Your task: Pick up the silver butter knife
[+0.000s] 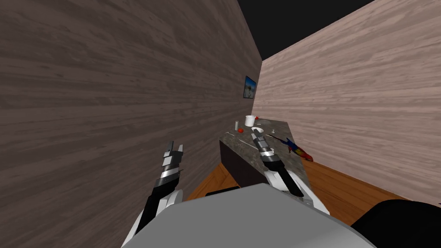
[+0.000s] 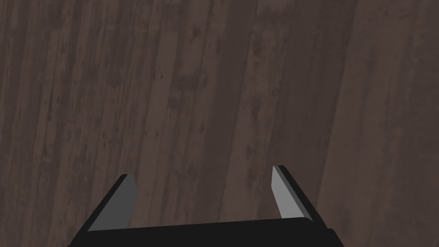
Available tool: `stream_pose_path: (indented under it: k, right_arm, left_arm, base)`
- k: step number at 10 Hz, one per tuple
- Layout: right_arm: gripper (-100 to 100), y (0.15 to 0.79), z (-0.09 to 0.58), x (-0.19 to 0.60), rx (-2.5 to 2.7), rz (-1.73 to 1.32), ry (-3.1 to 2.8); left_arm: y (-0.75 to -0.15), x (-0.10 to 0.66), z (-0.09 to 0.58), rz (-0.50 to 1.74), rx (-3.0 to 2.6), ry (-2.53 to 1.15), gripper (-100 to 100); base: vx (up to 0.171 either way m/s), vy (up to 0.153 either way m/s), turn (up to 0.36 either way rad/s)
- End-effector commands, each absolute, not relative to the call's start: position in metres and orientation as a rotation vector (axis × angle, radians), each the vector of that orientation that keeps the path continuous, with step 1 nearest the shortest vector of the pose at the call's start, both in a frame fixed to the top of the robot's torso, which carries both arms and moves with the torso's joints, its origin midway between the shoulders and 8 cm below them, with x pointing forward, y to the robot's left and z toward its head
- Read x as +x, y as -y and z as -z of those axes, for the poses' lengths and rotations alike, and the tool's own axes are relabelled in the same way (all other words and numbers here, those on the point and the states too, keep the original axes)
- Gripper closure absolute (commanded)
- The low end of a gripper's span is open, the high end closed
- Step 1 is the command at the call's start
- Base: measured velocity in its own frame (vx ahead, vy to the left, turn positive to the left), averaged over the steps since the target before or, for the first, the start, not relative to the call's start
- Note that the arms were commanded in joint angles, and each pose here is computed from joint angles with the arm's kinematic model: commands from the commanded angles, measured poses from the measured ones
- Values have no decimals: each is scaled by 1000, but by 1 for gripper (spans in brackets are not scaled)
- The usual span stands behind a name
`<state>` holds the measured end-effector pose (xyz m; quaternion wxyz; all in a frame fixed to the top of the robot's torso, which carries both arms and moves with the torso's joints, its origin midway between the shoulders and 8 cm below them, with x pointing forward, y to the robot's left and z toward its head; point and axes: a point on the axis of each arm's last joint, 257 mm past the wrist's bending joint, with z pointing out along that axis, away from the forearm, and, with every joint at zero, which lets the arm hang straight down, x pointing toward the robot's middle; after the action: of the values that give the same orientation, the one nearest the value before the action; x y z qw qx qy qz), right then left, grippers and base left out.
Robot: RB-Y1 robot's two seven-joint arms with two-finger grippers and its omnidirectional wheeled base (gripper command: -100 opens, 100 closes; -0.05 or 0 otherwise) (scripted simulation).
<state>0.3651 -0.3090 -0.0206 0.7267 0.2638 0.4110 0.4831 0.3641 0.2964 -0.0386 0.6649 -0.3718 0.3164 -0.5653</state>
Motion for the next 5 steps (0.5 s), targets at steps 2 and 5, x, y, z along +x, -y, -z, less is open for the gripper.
stream_pose_path:
  k: [2, 5]
  right_arm:
    - [-100, 327, 53, 367, 578, -954, -1033]
    - [-100, 357, 94, 368, 573, -809, -1184]
  left_arm:
    - [-296, 364, 39, 1277, -840, -715, 0]
    - [-296, 364, 39, 1277, -840, -715, 0]
  base:
    - [8, 38, 239]
    - [10, 34, 280]
